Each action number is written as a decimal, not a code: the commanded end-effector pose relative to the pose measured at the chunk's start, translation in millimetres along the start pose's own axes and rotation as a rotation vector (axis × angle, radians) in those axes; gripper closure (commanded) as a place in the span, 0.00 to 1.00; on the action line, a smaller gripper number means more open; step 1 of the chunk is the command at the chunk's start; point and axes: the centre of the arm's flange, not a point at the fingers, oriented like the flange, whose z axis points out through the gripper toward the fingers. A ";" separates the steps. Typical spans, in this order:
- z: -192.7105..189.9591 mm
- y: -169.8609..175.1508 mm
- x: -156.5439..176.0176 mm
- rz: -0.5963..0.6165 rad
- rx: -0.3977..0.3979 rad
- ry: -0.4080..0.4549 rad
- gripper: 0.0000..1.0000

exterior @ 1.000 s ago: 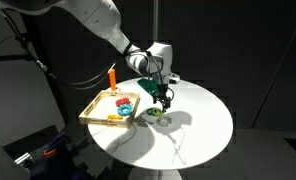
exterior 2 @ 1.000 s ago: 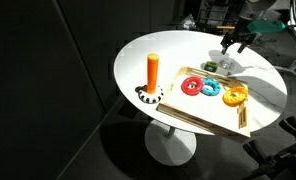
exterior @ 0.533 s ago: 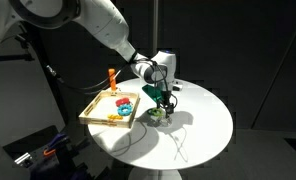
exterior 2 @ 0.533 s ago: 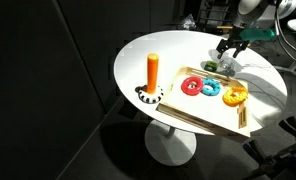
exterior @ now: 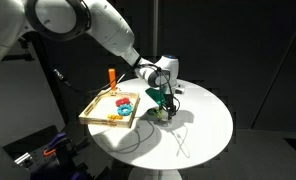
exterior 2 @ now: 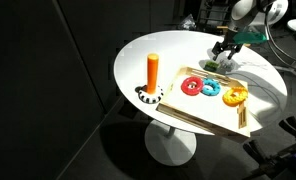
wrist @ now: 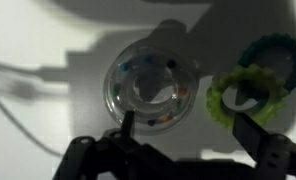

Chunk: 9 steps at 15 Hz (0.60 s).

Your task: Put the dark green ring on the tray

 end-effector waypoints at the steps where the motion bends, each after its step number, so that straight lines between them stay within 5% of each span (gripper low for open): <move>1: 5.4 -1.6 15.6 0.000 0.034 -0.012 0.00; 9: -1.9 -5.1 12.7 0.016 0.021 -0.038 0.00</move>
